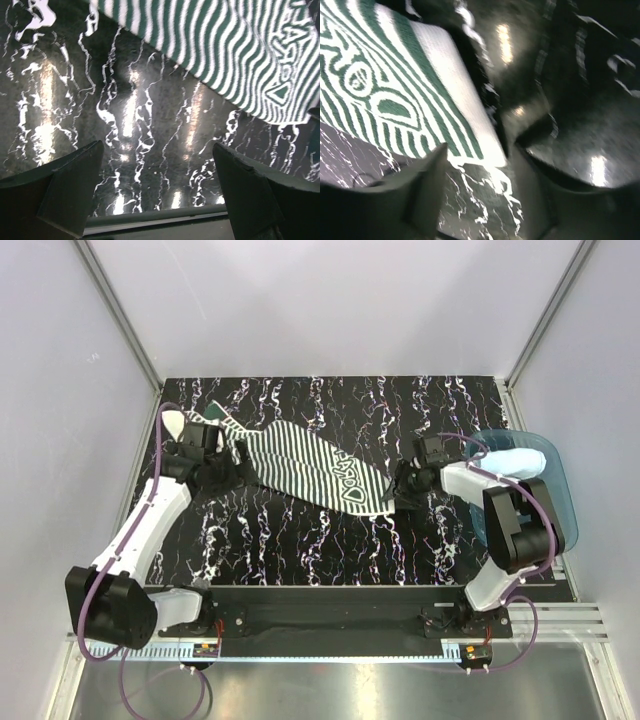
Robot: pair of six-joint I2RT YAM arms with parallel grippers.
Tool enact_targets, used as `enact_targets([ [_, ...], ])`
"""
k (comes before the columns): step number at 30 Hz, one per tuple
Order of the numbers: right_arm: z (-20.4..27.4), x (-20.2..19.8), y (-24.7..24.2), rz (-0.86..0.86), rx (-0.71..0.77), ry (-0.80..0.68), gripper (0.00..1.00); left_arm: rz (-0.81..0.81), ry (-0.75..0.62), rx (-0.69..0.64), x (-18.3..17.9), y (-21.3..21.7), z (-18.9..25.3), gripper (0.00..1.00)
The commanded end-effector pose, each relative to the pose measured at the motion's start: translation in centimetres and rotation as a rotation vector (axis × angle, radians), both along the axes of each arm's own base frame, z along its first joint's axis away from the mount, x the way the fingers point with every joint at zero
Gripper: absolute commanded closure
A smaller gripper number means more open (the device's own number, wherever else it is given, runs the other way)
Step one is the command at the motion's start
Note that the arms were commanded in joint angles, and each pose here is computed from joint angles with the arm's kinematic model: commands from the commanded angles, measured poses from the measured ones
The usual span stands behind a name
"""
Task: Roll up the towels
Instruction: Move the towel to the center of the board, then flatten the towel
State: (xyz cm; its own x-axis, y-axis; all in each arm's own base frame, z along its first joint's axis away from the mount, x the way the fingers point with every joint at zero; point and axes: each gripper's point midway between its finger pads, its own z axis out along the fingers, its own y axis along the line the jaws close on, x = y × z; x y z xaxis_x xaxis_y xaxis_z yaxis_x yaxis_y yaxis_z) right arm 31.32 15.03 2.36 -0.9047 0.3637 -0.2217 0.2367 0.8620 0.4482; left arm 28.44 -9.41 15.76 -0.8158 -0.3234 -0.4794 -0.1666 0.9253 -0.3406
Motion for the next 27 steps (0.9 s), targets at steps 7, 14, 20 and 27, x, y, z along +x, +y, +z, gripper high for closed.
enact_targets([
  [7,2.3,1.2,4.7,0.104,0.105,-0.081,0.98,0.050,-0.050,0.018,-0.1,2.7,-0.4,0.04],
  [14,18.4,4.6,8.0,0.149,0.274,-0.333,1.00,0.098,-0.057,0.011,-0.6,3.8,-0.7,0.06],
  [20,38.7,6.7,7.1,0.110,0.297,-0.709,1.00,0.191,-0.063,0.043,0.2,5.6,-0.3,0.07],
  [27,41.9,7.5,4.3,-0.014,0.179,-0.751,1.00,0.251,0.054,0.023,2.3,6.1,-2.9,0.07],
])
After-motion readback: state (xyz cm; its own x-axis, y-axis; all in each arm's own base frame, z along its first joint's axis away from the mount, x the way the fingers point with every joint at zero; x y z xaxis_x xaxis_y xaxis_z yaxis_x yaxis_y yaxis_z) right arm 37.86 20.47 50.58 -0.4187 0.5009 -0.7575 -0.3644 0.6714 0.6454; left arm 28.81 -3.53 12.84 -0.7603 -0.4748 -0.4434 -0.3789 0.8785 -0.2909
